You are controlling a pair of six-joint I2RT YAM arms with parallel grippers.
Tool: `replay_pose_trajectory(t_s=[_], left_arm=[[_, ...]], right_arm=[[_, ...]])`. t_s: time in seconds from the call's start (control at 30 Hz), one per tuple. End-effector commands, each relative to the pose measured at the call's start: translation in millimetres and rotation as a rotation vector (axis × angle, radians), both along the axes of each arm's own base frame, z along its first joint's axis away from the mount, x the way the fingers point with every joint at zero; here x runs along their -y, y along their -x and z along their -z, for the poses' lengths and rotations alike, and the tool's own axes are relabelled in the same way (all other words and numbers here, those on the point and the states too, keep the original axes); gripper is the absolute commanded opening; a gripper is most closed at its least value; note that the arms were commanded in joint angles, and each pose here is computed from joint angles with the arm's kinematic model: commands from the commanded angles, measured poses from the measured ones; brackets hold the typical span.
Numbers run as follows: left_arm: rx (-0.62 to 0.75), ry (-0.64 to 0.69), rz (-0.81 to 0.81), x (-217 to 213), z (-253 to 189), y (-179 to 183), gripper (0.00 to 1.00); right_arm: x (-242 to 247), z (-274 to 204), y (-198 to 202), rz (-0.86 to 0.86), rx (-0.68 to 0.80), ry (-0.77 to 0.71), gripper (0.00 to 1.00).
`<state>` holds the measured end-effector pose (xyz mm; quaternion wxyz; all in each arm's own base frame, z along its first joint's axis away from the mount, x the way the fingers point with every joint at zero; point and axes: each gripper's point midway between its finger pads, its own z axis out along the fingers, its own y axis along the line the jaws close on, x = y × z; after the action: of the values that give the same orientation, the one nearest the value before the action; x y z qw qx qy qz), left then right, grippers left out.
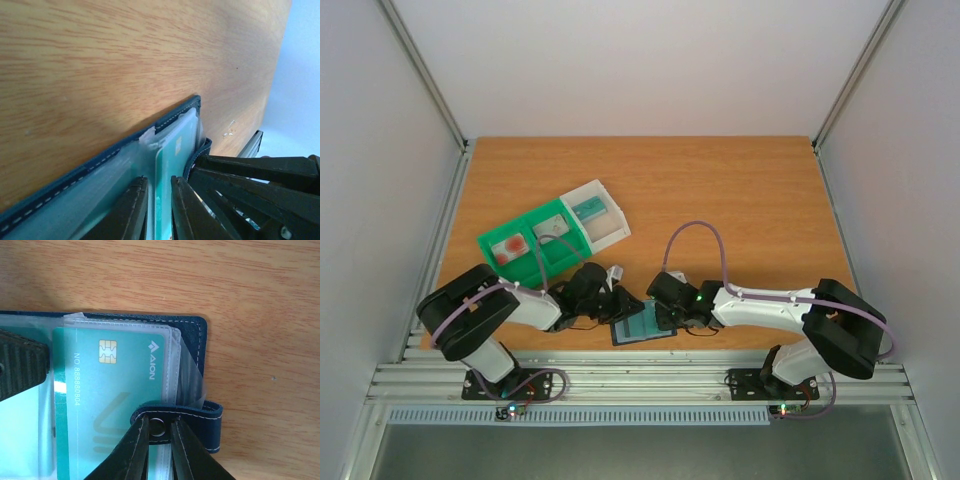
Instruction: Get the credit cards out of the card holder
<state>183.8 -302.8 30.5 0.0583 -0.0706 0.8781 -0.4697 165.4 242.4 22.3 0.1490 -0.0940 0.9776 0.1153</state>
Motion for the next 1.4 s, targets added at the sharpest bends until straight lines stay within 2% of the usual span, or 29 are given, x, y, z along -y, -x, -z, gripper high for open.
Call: replay_pose_trajectory(t_s=[0.0,0.3,0.43,0.5,0.83,1.37], left_arm=[[0.041,0.032,-0.027,8.5,-3.9,-11.4,0.13],[0.036,0.045,-0.020,14.7,-1.2,-14.7,0.14],[0.050,0.074,-0.014,17.9,-7.0,-15.5,0.03],[0.055,0.084,-0.012,18.0,-9.6,-14.6,0.00],[0.063,0.001,-0.024,1.8,-10.5,-9.6,0.00],[0.113,-0.051,0.002,-8.5,-25.4,-5.5,0.00]], right_arm=[[11.0,11.3,6.4,0.011,-0.025,0.034,0.13],[13.0,10.0,6.5,0.014,-0.018,0.033,0.13],[14.2,10.0,6.1,0.016,-0.016,0.036,0.13],[15.2,9.6,5.7,0.021,-0.014,0.038,0.13],[21.3,10.8,4.8,0.037,-0.015,0.056,0.13],[24.4,9.7,4.4,0.047,-0.011,0.062,0.13]])
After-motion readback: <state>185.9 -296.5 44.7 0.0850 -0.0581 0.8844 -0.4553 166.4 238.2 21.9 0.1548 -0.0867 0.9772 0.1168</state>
